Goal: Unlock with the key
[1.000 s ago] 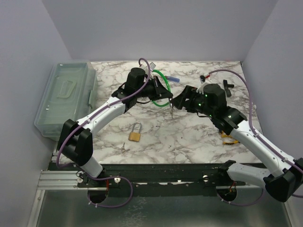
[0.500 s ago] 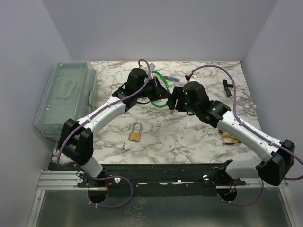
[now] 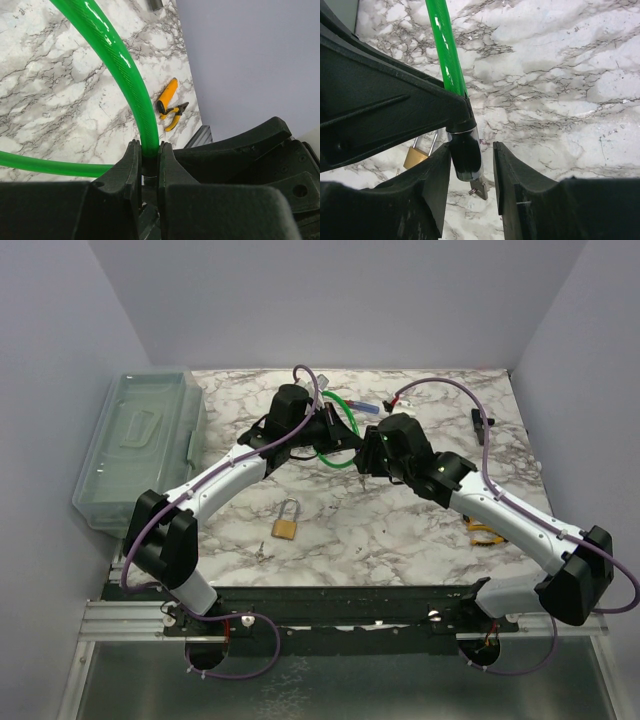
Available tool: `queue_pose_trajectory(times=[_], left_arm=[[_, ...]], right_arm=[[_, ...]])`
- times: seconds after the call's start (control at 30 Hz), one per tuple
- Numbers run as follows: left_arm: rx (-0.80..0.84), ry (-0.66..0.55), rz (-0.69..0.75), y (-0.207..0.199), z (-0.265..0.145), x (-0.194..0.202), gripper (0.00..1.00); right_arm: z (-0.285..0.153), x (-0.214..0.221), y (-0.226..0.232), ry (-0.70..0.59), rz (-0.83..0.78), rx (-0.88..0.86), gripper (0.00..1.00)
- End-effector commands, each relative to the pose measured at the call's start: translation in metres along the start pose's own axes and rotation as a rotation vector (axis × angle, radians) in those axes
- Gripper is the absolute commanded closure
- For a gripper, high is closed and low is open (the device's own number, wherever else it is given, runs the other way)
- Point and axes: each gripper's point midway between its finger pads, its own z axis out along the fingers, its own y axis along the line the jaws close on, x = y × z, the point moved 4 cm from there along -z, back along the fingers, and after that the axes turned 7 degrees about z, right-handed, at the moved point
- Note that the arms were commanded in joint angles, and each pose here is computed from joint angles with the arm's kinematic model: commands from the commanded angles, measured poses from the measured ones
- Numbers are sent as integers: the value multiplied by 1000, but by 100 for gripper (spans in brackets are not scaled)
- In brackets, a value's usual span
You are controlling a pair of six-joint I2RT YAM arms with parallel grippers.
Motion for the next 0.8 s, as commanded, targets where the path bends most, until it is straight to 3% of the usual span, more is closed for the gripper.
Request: queue_pose_trajectory(times=[0.0, 0.1, 0.4, 0.47, 0.63, 0.77], left_arm=[[33, -23, 26, -10, 0, -9, 100], [33, -21, 26, -10, 0, -9, 100], [40, -16, 28, -11, 0, -9, 99], [44, -17, 41, -12, 0, -8, 89], [54, -27, 87, -16, -5, -10, 51], [65, -34, 128, -20, -10, -11, 29]], right_arm=[[6, -1, 1, -24, -10, 11, 59], [7, 1, 1, -17, -8, -1, 63], [8, 7, 2, -19, 5, -36, 90], [6, 8, -1, -35, 22, -38, 99], [-1, 8, -6, -91, 59, -62, 100], [-9, 7, -8, -129, 95, -103, 100]])
